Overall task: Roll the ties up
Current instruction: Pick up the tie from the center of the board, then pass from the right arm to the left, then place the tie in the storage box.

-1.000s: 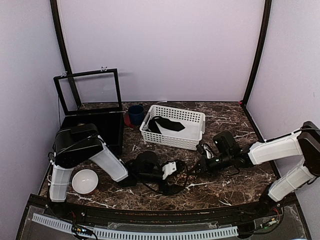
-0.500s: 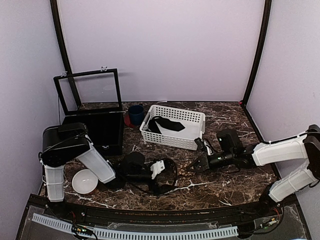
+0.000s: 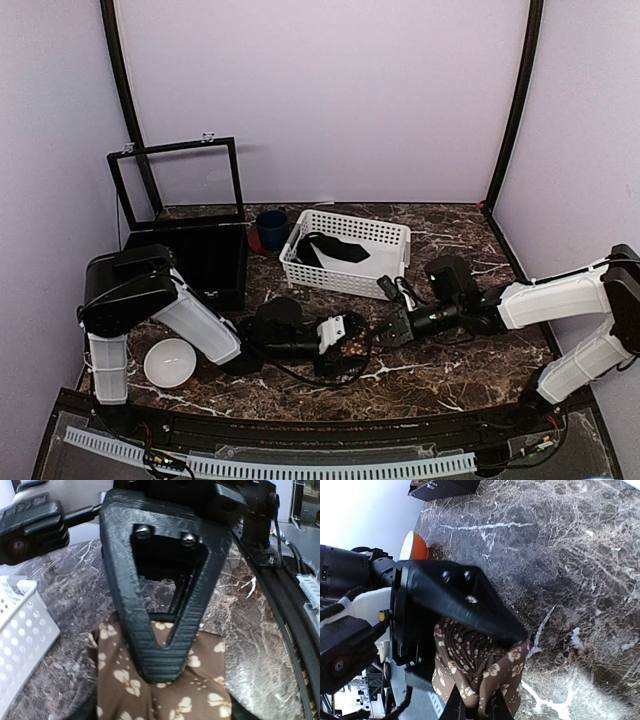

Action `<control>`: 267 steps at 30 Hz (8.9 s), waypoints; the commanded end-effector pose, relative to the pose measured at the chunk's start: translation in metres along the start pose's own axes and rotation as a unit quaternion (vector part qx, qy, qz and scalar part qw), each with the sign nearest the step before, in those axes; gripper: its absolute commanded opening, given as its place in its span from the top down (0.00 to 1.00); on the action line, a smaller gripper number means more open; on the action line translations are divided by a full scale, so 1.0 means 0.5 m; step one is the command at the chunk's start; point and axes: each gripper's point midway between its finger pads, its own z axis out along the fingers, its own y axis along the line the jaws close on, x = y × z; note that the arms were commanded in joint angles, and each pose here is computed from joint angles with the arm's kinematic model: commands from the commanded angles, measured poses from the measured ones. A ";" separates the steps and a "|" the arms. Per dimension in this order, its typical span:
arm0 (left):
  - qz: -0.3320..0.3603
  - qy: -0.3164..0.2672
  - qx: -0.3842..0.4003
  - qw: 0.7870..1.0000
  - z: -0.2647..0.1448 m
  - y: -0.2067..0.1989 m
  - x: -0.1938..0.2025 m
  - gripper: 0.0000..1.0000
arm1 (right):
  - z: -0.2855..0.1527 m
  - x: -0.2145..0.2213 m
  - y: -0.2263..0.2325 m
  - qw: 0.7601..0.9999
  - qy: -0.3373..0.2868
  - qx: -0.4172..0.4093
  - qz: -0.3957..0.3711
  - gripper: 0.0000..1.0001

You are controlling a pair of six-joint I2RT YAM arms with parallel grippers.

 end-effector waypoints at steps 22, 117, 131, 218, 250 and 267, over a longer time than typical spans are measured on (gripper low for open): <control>-0.191 0.011 -0.156 0.969 -0.172 0.086 -0.065 0.03 | -0.055 -0.085 0.065 0.994 -0.091 -0.052 -0.036 1.00; -0.436 -0.187 0.162 0.865 -0.233 0.087 -0.256 0.19 | -0.051 -0.156 0.274 0.969 -0.088 -0.170 -0.157 1.00; -0.429 -0.194 0.156 0.868 -0.219 0.083 -0.274 0.23 | -0.045 -0.153 0.274 0.970 -0.082 -0.169 -0.155 1.00; -0.410 -0.163 0.073 0.894 -0.236 0.100 -0.241 1.00 | -0.048 -0.166 0.237 0.978 -0.099 -0.094 -0.158 0.22; -0.531 0.176 -0.360 0.747 -0.662 0.459 0.070 1.00 | -0.075 -0.156 0.140 0.983 -0.109 0.009 -0.146 0.03; -0.488 0.287 -0.368 0.737 -0.698 0.556 0.148 1.00 | -0.076 -0.145 0.137 0.984 -0.110 0.000 -0.140 0.03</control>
